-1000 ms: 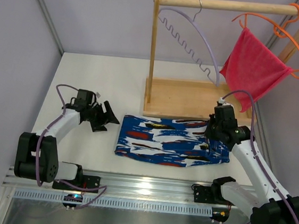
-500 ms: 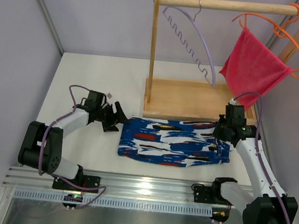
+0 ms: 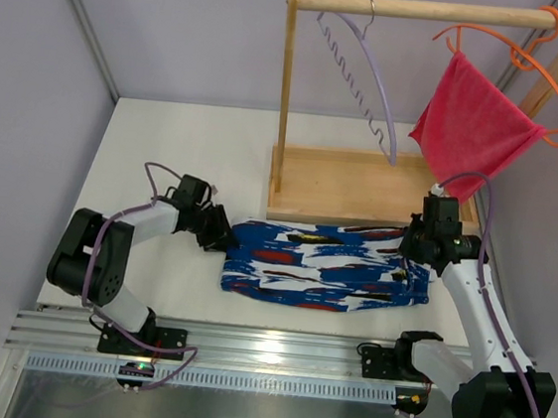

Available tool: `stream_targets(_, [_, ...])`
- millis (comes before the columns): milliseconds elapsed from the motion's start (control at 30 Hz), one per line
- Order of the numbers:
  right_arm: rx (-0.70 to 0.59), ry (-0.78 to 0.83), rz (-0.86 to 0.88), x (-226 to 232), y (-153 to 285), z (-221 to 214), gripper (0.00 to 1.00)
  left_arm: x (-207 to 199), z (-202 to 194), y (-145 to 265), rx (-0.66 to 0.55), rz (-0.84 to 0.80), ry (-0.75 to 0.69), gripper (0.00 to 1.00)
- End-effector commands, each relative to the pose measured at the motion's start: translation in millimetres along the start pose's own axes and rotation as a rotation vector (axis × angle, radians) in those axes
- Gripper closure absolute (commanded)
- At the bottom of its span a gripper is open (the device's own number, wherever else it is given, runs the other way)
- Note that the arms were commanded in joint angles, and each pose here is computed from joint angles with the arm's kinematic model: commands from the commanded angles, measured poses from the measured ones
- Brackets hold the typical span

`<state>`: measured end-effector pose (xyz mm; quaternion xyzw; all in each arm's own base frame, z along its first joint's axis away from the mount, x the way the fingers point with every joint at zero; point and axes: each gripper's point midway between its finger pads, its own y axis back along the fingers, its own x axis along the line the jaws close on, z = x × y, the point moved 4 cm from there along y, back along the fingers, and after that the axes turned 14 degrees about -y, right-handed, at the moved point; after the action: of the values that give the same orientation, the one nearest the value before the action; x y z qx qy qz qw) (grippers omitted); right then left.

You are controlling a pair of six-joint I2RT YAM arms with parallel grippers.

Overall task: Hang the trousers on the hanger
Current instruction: Fold the trousers

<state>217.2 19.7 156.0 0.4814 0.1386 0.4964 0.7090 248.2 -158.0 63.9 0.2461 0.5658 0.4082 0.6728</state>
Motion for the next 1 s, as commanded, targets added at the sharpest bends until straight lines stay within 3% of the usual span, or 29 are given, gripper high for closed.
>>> stream_targets(0, [-0.063,0.006,0.101,15.3,8.8,14.8,0.96,5.3,9.7,-3.2,-0.015,0.063,-0.006,0.68])
stream_targets(100, [-0.023,-0.009,0.194,26.1,3.1,4.2,0.96,24.2,12.0,7.8,0.003,0.239,-0.011,0.97])
stream_targets(167, [-0.021,-0.036,0.236,33.7,-3.0,0.4,0.96,35.5,18.1,21.2,0.003,0.363,-0.011,0.99])
stream_targets(400, [0.024,0.001,0.252,59.4,-16.7,-30.1,0.96,52.3,21.7,51.1,-0.048,0.493,0.01,0.99])
stream_targets(467, [0.018,0.004,0.214,59.0,-19.5,-29.8,0.96,49.6,21.8,53.5,-0.05,0.484,0.01,0.89])
stream_targets(500, [0.023,0.004,0.193,57.6,-17.3,-28.0,0.96,47.8,22.2,54.2,-0.045,0.476,0.005,0.69])
stream_targets(600, [-0.009,0.005,0.189,62.8,-0.8,-13.6,0.96,45.1,25.0,59.1,-0.057,0.477,-0.009,0.34])
stream_targets(800, [-0.028,0.018,0.174,62.1,36.8,2.2,0.96,30.8,27.6,54.1,-0.073,0.362,-0.042,0.28])
stream_targets(967, [-0.038,0.008,0.112,40.8,34.1,9.0,0.96,20.2,29.1,50.1,-0.078,0.274,-0.058,0.28])
